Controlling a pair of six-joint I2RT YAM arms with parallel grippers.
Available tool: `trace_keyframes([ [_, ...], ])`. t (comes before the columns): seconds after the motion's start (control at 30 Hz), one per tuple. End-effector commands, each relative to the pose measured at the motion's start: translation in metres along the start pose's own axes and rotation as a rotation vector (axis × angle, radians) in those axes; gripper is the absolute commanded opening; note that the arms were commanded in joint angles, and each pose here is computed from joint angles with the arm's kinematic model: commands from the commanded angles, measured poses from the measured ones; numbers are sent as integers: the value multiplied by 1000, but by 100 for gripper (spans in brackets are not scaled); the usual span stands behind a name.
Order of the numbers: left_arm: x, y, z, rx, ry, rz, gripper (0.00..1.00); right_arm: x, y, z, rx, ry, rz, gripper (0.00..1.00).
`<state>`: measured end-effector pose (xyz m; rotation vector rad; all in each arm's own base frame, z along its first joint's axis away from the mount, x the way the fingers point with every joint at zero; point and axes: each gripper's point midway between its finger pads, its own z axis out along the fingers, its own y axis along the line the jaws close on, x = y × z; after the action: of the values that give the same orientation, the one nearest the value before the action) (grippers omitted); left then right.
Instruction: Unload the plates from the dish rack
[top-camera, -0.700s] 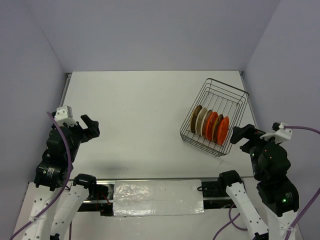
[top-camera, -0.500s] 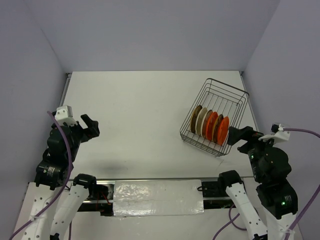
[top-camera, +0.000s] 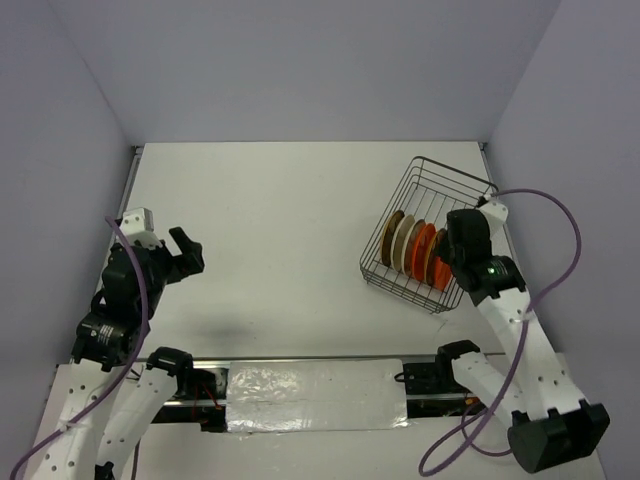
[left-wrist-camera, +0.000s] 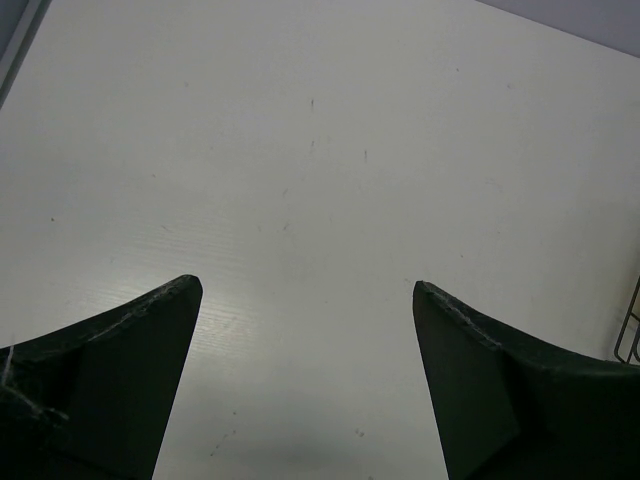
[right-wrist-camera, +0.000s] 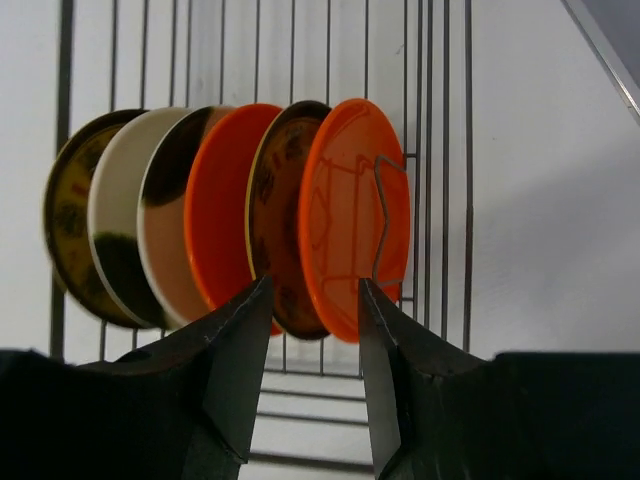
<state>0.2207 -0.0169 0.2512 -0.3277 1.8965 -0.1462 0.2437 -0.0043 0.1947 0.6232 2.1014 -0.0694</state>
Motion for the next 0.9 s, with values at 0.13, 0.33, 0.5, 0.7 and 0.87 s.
trace_keyframes([
  [0.13,-8,-8,-1,27,-28,-5,100,-6,4,41,69,-53,50,45],
  [0.33,-6,-11,0,36,-17,2,100,2,3,64,71,-14,34,44],
  [0.5,-4,-12,2,39,-7,6,99,8,5,78,53,3,14,39],
  [0.7,-1,-14,6,43,12,14,100,6,11,77,12,-9,2,26],
  [0.87,1,-15,9,45,28,20,100,-23,9,48,-15,-100,19,10],
])
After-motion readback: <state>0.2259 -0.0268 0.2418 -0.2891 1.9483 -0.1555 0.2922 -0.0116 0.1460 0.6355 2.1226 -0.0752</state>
